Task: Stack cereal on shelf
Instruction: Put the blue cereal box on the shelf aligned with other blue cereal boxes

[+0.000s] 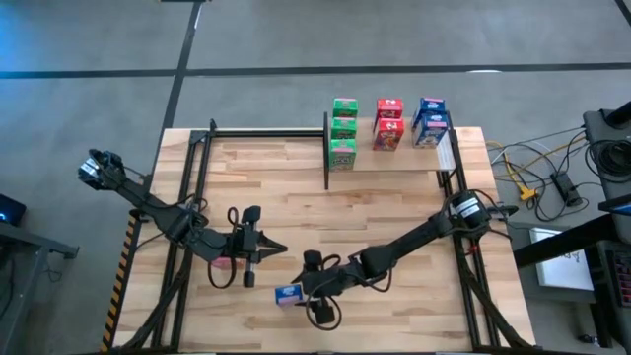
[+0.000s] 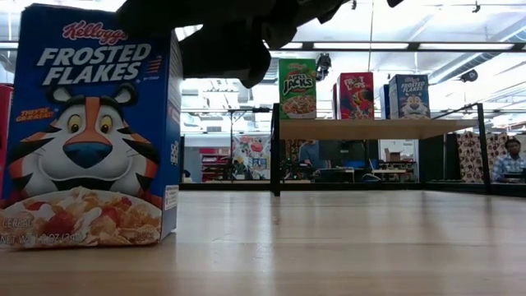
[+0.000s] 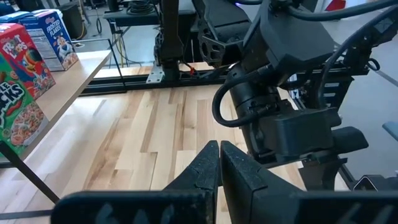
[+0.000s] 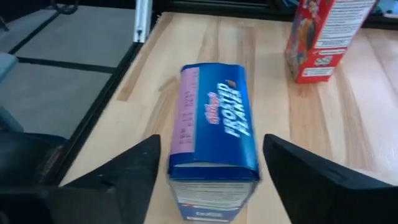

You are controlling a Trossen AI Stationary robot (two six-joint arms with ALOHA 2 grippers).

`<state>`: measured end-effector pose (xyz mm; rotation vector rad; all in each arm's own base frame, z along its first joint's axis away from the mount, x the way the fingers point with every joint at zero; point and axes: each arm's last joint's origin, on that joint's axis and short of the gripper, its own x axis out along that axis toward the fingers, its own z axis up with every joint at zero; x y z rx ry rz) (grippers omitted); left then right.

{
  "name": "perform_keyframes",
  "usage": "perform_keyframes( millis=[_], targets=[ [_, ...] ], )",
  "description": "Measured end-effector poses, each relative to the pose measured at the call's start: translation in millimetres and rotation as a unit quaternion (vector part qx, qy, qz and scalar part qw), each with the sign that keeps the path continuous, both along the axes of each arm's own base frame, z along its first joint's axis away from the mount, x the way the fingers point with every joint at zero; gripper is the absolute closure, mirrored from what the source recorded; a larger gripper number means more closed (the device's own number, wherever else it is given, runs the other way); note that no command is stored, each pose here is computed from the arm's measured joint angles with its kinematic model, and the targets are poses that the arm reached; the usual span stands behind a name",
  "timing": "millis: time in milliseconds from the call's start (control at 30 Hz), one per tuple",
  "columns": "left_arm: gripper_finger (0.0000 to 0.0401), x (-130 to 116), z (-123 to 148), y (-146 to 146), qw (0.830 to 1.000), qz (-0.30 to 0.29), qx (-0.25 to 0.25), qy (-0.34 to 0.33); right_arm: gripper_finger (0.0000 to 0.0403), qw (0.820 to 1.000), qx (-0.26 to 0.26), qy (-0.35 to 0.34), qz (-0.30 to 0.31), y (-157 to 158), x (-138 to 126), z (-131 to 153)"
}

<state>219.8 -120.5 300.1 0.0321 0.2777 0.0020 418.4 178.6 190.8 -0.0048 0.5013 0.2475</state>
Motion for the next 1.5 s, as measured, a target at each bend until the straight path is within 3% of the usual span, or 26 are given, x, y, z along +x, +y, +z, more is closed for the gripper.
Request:
perform_keyframes(
  millis=[433, 633, 767, 1133, 1300, 1500],
  targets=[
    [0.0401, 0.0, 0.0, 0.0, 1.000, 0.000, 0.000, 0.000, 0.0236, 1.000, 0.001, 0.001, 0.001, -1.4, 0.5, 0.3],
    [0.0401, 0.0, 0.0, 0.0, 1.000, 0.000, 0.000, 0.000, 0.0249, 1.000, -0.001, -0.001, 0.012, -2.6, -0.4, 4.0],
    [0.0401, 0.0, 0.3, 0.7, 1.000, 0.010, 0.005, -0.003, 0.0241, 1.000, -0.008, 0.000, 0.028, -6.7, -10.6, 28.1],
    [0.0401, 0.6, 5.2, 1.1, 0.999, 0.014, 0.034, -0.016, 0.0249, 0.996, -0.055, 0.062, 0.018, -58.4, -101.2, 136.7],
    [0.0401, 0.7, 5.5, 1.1, 0.999, 0.013, 0.041, -0.018, 0.0243, 0.995, -0.076, 0.049, -0.047, -92.3, -156.0, 176.0],
    [0.0401, 1.4, 8.1, 0.7, 0.998, 0.006, 0.063, -0.029, 0.0247, 0.980, -0.101, 0.038, -0.166, -133.6, -225.3, 198.7]
  ],
)
